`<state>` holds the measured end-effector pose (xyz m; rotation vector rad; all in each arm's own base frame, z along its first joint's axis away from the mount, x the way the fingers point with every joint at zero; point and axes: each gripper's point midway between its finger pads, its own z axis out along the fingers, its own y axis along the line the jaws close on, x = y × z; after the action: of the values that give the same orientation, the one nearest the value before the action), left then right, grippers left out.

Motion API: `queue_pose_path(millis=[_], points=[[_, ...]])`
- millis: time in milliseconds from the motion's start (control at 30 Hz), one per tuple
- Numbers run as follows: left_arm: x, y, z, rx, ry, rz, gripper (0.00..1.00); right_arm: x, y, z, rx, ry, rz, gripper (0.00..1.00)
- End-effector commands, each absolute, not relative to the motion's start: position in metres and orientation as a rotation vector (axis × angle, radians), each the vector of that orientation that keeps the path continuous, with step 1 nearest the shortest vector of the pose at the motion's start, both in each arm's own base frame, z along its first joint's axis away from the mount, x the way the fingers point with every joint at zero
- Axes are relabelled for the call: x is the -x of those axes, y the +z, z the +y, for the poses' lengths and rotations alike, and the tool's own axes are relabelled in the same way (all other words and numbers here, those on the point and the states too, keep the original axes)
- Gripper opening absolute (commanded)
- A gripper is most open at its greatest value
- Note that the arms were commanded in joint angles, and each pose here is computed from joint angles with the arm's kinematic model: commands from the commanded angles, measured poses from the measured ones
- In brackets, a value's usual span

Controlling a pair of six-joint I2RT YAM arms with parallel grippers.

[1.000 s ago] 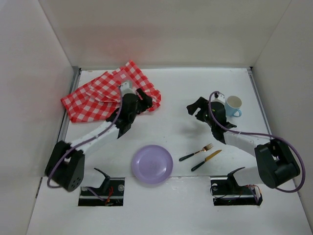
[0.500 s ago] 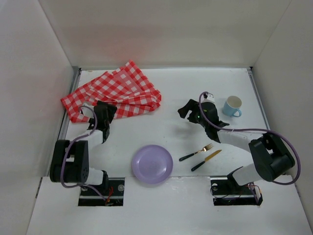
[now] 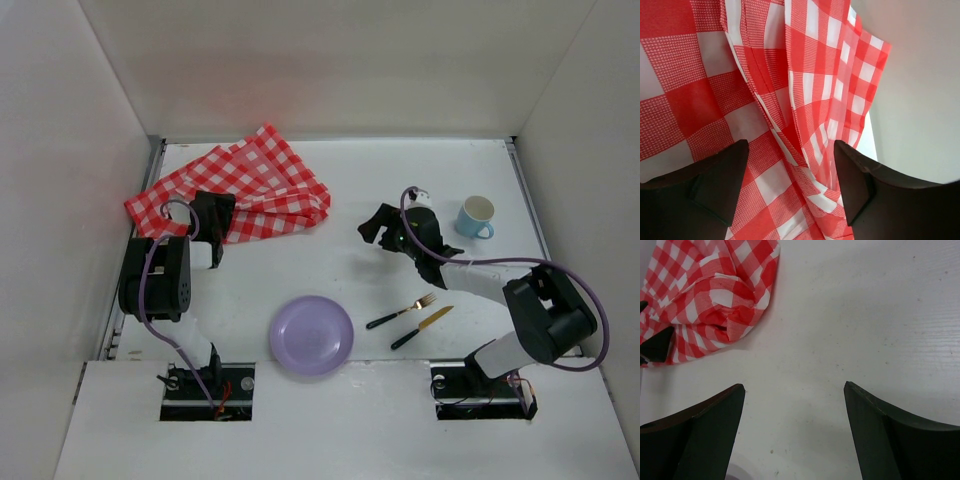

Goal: Set the dinner table for one person

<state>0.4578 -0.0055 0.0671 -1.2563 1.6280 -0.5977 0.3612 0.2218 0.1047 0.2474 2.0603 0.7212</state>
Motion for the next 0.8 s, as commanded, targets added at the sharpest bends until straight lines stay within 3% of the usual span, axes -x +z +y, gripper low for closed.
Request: queue_pose_path(millis=[0, 200, 333, 433, 633, 700, 767], points=[[-0.476, 0.105, -0.005, 1.208, -0.663, 1.516, 0.65, -0.372, 0.129, 0.235, -0.212, 0.774, 1.991, 0.86], [-0.502, 0.096, -0.005, 1.204, -0.621, 1.549, 0.55, -0.371, 0.129, 0.238, -0.207, 0.78, 1.995, 0.86], [-0.536, 0.094, -0.027, 1.137, -0.632, 1.631, 0.26, -0.369, 0.133, 0.235, -0.209, 0.776, 1.98, 0.86], [-0.564, 0.11, -0.087, 0.975, -0.729, 1.743, 0.12, -0.37, 0.132, 0.23, -0.225, 0.774, 1.978, 0.86], [-0.556, 0.133, -0.289, 0.323, -0.901, 2.03, 0.1, -0.373, 0.131, 0.218, -0.273, 0.747, 1.971, 0.86], [-0.534, 0.125, -0.341, 0.099, -0.913, 2.125, 0.12, -0.374, 0.129, 0.214, -0.292, 0.74, 1.973, 0.86], [-0.51, 0.114, -0.378, -0.066, -0.892, 2.201, 0.22, -0.376, 0.129, 0.209, -0.317, 0.729, 1.968, 0.86]])
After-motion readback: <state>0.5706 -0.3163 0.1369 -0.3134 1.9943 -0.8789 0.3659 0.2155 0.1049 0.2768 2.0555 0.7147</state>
